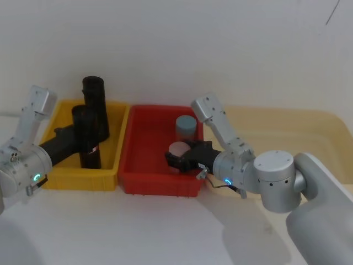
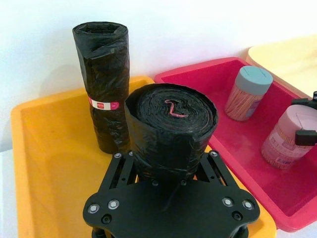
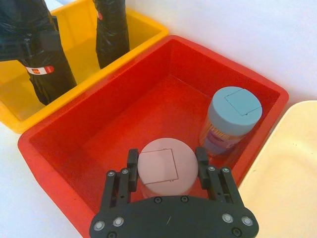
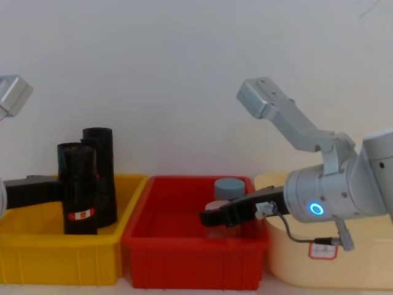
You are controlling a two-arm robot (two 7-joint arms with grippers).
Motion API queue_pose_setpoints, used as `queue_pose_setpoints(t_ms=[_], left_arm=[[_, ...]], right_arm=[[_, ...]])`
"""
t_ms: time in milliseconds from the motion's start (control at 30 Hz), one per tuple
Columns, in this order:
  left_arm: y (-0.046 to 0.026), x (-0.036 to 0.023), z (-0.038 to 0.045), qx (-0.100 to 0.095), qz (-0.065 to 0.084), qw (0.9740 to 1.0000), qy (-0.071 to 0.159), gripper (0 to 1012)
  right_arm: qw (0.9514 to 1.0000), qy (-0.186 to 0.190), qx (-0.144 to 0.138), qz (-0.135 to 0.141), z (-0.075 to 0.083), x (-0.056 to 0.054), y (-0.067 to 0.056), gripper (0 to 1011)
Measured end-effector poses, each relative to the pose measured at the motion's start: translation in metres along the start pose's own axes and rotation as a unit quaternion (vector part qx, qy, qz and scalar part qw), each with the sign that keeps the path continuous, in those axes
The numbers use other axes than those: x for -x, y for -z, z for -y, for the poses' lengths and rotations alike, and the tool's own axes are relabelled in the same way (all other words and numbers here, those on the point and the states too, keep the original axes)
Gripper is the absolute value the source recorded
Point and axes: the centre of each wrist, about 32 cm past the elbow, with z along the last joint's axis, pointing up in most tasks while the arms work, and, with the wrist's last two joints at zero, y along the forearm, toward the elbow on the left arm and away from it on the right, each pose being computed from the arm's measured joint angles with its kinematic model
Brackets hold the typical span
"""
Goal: Pick up the garbage bag with the one hand and transfer it to the other hand.
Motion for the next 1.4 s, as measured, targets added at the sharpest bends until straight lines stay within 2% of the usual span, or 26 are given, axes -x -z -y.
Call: queue_pose_setpoints(t_ms=[267, 467, 567, 700, 767, 800, 900, 933, 1067, 1233, 1400], left_arm=[[0.0, 0.0, 0.0, 0.0, 0.0, 1.0, 0.0, 440], [0.0, 0.0, 0.0, 0.0, 0.0, 1.0, 0.0, 440], [0.0, 0.0, 0.0, 0.0, 0.0, 1.0, 0.0, 440], [0.0, 0.0, 0.0, 0.0, 0.0, 1.0, 0.0, 440], [0.0, 0.0, 0.0, 0.0, 0.0, 1.0, 0.0, 440], [0.0, 0.0, 0.0, 0.0, 0.0, 1.0, 0.0, 440], [0.0, 0.0, 0.0, 0.0, 0.0, 1.0, 0.0, 440], [0.0, 0.0, 0.0, 0.0, 0.0, 1.0, 0.0, 440], [0.0, 0.0, 0.0, 0.0, 0.0, 1.0, 0.0, 440], [0.0, 0.0, 0.0, 0.0, 0.0, 1.0, 0.0, 440], [0.0, 0.0, 0.0, 0.0, 0.0, 1.0, 0.0, 440]], right_arm=[[1.0, 0.0, -0.003, 0.001, 0.002, 0.0, 0.0, 664], [0.9998, 0.005, -0.021, 0.005, 0.012, 0.0, -0.004, 664], [0.9989, 0.014, -0.044, 0.009, 0.025, -0.001, -0.009, 664], [0.9979, 0.022, -0.061, 0.011, 0.036, -0.002, -0.014, 664], [0.996, 0.032, -0.082, 0.014, 0.048, -0.004, -0.021, 664], [0.996, 0.032, -0.082, 0.014, 0.048, -0.004, -0.021, 664], [0.993, 0.05, -0.106, 0.016, 0.066, -0.008, -0.028, 664], [0.993, 0.05, -0.106, 0.016, 0.066, -0.008, -0.028, 664], [0.9883, 0.078, -0.13, 0.019, 0.088, -0.014, -0.035, 664], [0.9827, 0.112, -0.146, 0.02, 0.111, -0.023, -0.039, 664], [0.9783, 0.145, -0.147, 0.02, 0.129, -0.032, -0.039, 664]])
